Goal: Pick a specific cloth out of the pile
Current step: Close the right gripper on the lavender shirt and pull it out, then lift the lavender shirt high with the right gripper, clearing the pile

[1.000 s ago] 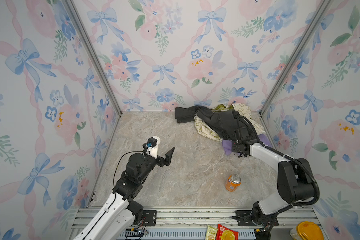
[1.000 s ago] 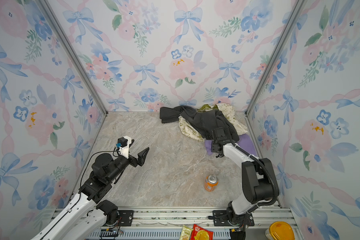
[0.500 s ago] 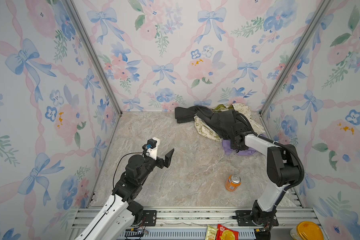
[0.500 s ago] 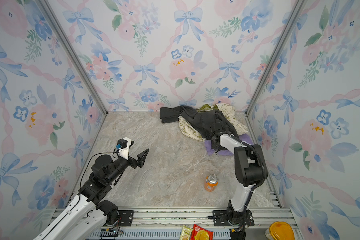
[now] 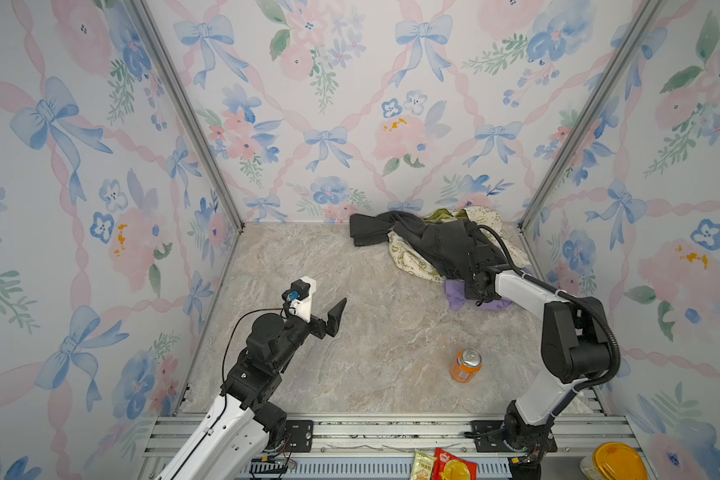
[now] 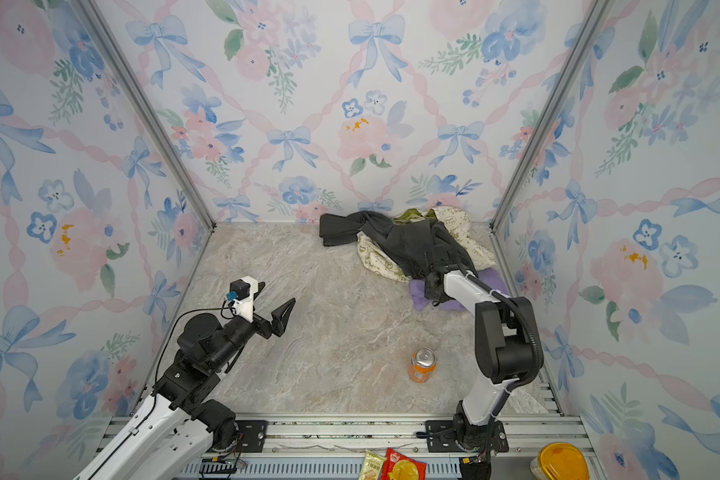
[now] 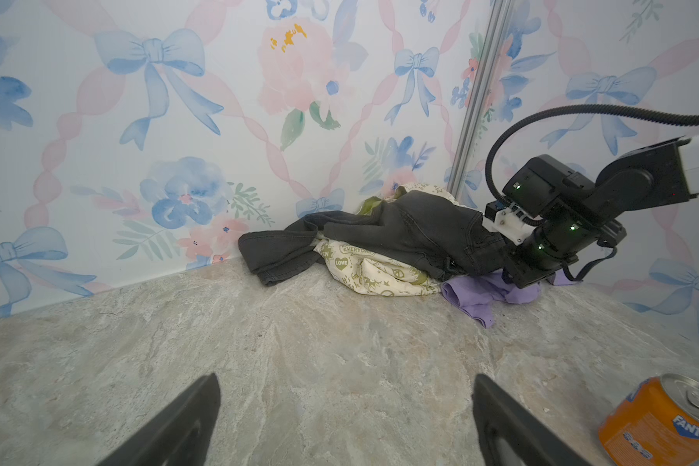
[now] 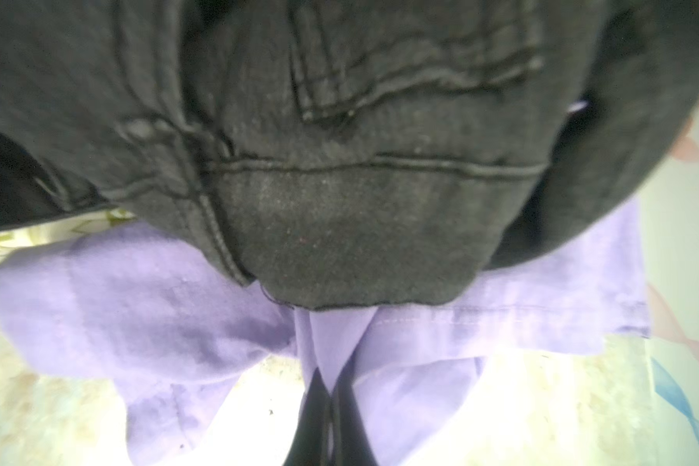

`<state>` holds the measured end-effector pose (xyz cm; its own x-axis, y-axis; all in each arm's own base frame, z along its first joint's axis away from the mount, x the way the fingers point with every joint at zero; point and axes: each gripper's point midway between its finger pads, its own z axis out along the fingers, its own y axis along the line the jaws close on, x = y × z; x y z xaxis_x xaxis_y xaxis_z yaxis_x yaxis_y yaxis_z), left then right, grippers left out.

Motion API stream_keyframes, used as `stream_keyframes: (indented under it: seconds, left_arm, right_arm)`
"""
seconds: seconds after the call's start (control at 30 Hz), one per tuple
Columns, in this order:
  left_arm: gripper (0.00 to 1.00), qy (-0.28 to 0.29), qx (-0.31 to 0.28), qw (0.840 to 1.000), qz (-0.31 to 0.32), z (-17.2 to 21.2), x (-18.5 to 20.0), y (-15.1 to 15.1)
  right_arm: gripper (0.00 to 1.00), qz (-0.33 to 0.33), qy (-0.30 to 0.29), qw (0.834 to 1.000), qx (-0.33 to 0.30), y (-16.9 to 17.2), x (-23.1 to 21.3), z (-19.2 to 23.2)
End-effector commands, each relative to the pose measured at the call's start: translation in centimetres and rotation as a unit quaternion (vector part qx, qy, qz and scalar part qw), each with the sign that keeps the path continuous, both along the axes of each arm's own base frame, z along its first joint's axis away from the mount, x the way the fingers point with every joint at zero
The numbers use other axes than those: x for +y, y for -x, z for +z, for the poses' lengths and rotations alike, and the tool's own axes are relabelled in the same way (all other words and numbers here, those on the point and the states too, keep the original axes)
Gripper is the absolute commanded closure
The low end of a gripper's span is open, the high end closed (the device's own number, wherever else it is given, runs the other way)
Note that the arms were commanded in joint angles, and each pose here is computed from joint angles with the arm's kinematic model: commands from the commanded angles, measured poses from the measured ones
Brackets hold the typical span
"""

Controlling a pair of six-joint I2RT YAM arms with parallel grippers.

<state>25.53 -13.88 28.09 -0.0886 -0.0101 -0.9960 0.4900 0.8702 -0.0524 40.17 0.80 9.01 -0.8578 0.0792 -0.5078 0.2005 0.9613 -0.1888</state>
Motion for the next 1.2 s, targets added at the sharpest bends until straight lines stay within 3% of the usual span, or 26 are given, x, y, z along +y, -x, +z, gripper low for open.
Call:
stream_keyframes:
  seconds: [0.0, 0.37, 0.7, 1.0, 1.17]
  left_arm:
    - [0.02, 0.007, 0.001, 1.0, 0.004, -0.1, 0.2, 0.1]
    - [0.02, 0.008, 0.002, 1.0, 0.005, -0.2, 0.3, 0.1]
    - [0.02, 0.007, 0.002, 1.0, 0.005, -0.2, 0.3, 0.1]
    - [0.02, 0.008, 0.003, 1.0, 0.007, -0.2, 0.3, 0.0]
    - [0.02, 0.007, 0.003, 1.0, 0.008, -0.2, 0.4, 0.0]
  right_arm:
    - [1.0, 0.005, -0.012, 0.997, -0.075, -0.5, 0.1, 5.1]
    - [1.0, 0.005, -0.03, 0.975, -0.221, -0.5, -1.1, 16.7]
    - [1.0, 0.0, -0.05, 0.949, -0.313, -0.8, -2.6, 24.2]
    - [1.0, 0.005, -0.065, 0.911, -0.406, -1.0, -3.1, 31.8]
    - [1.0, 0.028, -0.085, 0.881, -0.465, -1.4, -2.2, 37.2]
